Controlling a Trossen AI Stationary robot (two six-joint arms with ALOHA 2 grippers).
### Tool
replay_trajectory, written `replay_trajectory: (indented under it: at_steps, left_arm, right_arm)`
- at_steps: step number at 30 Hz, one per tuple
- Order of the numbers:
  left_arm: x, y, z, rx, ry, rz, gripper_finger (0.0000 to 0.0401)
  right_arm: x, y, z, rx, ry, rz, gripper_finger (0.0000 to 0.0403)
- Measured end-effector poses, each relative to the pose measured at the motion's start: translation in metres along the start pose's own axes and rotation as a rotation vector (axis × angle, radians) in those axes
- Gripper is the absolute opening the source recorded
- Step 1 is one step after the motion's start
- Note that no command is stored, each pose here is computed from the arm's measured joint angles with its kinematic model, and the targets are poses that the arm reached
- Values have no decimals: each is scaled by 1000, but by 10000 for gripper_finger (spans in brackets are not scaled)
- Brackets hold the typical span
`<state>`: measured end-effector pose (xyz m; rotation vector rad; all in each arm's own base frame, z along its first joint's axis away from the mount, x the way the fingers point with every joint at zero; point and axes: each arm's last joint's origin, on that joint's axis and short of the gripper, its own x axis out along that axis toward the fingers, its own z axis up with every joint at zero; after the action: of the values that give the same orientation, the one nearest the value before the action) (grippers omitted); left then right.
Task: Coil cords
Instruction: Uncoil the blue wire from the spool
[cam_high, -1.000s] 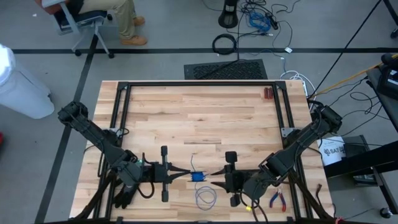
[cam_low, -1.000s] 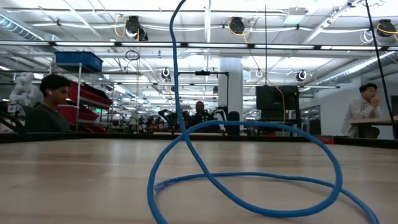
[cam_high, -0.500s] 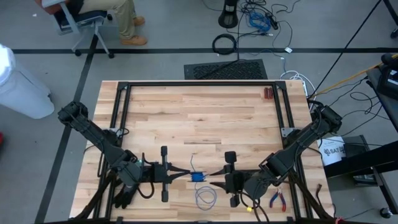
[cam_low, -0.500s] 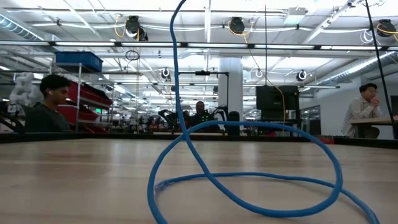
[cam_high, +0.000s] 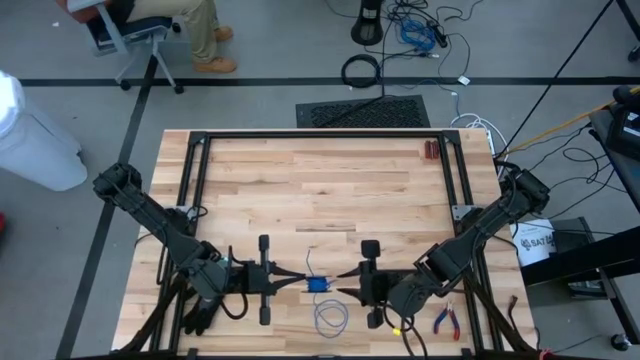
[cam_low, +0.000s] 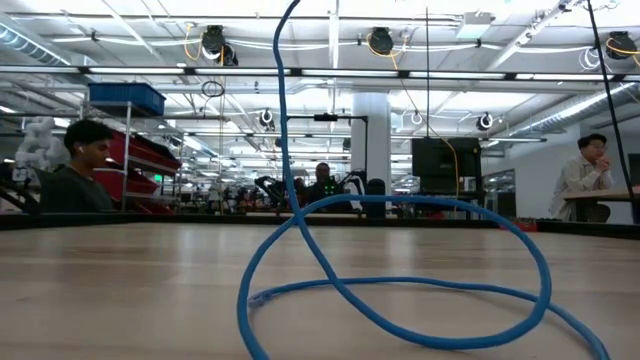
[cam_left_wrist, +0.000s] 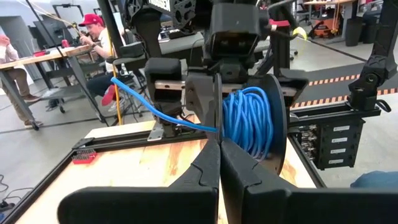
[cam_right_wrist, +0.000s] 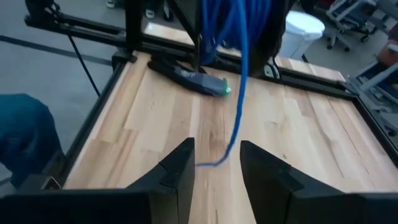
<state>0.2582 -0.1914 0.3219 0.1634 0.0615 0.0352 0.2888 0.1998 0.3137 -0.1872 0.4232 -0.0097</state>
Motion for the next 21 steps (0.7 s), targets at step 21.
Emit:
replay_trajectory:
  at_steps: [21]
  left_arm:
    - [0,0,-1,9,9,-1,2]
  right_arm:
    - [1,0,1,-12,-22,-66,2]
